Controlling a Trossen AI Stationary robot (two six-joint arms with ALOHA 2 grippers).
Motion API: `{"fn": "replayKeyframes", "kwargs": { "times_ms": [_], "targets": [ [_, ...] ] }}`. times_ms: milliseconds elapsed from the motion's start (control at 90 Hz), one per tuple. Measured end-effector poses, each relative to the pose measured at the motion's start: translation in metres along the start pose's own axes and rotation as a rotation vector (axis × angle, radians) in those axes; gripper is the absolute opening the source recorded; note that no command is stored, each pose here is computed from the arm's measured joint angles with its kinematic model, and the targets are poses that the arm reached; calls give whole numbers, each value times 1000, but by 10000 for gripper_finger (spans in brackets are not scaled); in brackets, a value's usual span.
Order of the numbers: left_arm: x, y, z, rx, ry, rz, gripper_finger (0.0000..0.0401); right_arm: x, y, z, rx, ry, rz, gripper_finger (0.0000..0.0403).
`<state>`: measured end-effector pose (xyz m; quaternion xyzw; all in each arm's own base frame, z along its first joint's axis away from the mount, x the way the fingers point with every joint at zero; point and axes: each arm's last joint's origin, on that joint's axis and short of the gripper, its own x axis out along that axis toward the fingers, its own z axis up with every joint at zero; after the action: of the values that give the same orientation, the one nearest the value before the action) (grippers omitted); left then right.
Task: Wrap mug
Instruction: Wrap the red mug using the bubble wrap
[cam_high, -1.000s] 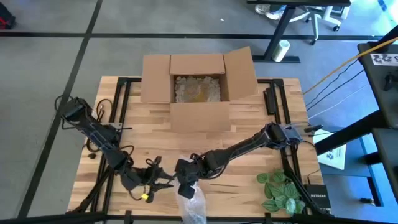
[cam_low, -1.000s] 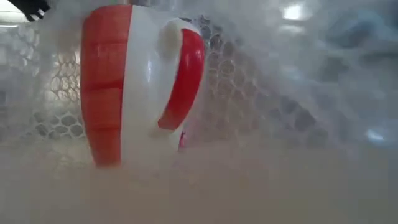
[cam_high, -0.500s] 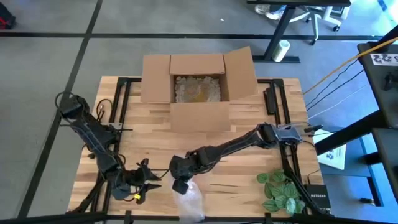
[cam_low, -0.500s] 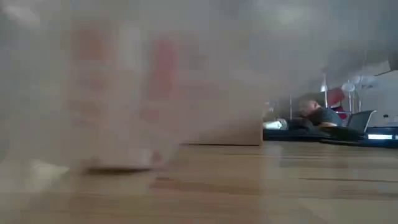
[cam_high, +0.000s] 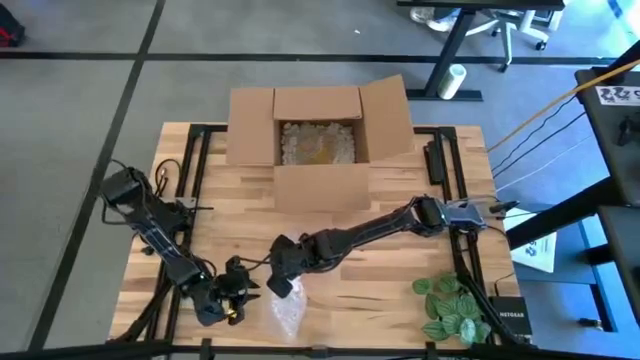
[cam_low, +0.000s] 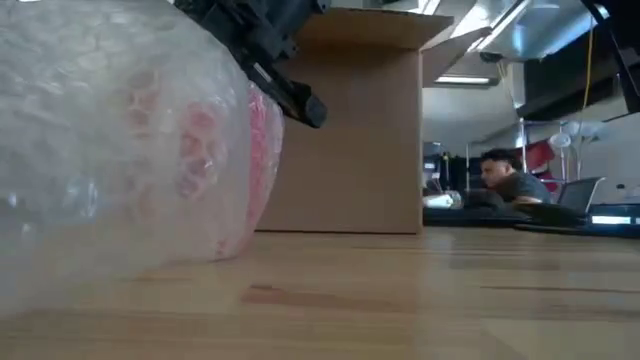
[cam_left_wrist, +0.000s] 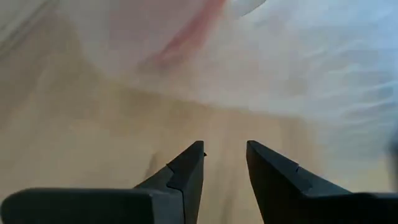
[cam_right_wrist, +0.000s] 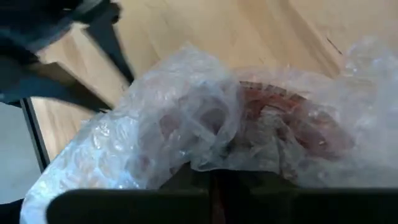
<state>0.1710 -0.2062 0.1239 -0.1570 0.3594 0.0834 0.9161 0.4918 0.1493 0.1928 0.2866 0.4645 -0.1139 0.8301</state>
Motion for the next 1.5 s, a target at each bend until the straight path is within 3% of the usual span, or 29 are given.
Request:
{"fn": "replayKeyframes", "kwargs": {
  "times_ms": [189, 378, 500, 733, 989, 1500],
  "targets": [
    [16, -5, -5, -13, 17, -43, 105, 0, 0, 0, 0, -1, 6, 0],
    [30, -23, 0, 35, -84, -197, 105, 0, 1, 0, 0, 3, 10, 0],
    [30, -28, 10, 90, -163, -241, 105, 0, 1, 0, 0, 3, 10, 0],
    [23, -33, 17, 145, -372, -147, 105, 0, 1, -1, 1, 12, 16, 0],
    [5, -36, 27, 192, -485, -81, 105, 0, 1, -1, 7, 21, 18, 0],
    [13, -24, 44, 208, -516, 45, 105, -1, 7, -9, -5, 46, 31, 0]
  ]
}}
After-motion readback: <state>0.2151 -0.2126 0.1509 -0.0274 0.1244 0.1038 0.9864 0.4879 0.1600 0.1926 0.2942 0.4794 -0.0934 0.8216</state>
